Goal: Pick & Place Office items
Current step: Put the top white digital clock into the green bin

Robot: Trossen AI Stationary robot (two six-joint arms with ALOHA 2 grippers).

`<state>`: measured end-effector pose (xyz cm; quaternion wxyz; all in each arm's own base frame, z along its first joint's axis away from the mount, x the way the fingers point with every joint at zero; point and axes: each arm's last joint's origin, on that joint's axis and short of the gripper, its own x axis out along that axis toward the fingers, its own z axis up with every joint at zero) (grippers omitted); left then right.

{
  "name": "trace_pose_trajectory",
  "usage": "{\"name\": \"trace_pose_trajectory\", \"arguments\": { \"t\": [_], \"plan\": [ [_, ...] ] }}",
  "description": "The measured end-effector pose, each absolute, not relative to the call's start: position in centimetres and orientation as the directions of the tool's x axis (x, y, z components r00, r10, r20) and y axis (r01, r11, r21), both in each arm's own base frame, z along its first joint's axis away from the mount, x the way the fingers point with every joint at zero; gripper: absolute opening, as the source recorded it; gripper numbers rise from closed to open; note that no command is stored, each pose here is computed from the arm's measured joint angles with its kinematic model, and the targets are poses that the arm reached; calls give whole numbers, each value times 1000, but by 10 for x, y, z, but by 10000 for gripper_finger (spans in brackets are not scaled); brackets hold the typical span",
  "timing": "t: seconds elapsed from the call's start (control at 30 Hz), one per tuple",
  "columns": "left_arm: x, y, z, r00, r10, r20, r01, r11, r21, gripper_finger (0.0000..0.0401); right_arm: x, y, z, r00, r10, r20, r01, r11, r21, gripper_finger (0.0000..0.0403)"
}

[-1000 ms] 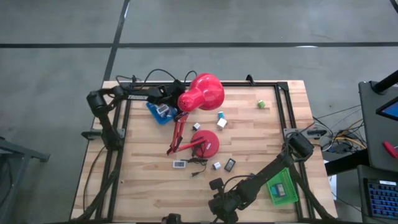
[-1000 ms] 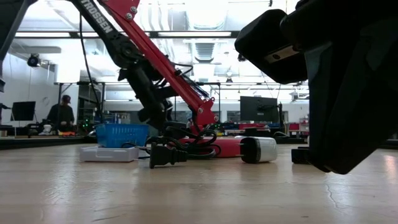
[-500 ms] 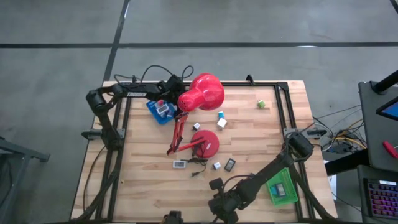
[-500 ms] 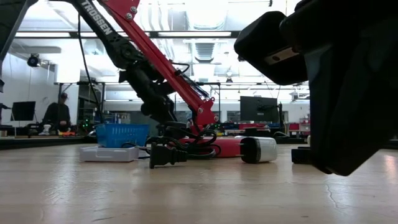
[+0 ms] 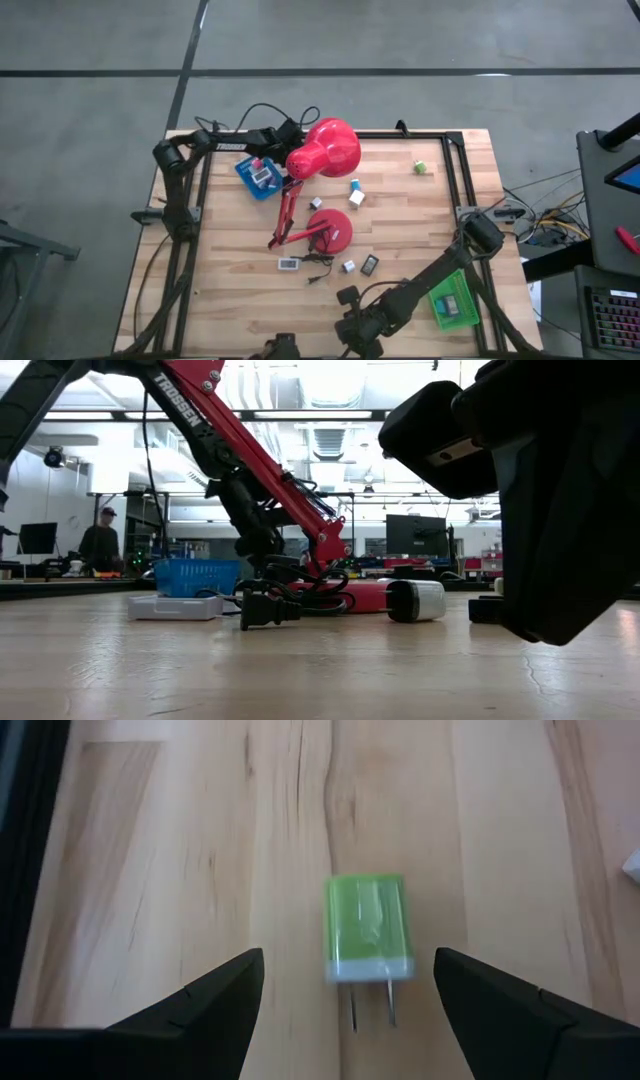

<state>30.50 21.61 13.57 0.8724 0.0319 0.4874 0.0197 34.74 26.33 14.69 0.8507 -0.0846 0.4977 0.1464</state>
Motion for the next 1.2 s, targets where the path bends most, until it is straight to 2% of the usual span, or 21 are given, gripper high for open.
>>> {"name": "trace_pose_trajectory", "arguments": {
  "t": [0.77, 0.93, 1.2],
  "plan": [
    [309, 219, 134, 546, 33, -837, 20, 998, 52, 288, 347, 263, 147, 459, 162, -874, -336, 942, -1, 8],
    [309, 218, 134, 545, 32, -838, 19, 999, 51, 253, 347, 263, 147, 459, 162, -874, -336, 942, -2, 8],
    [308, 218, 134, 542, 31, -840, 16, 999, 47, 165, 347, 263, 147, 458, 162, -874, -336, 942, -2, 8]
  ]
}}
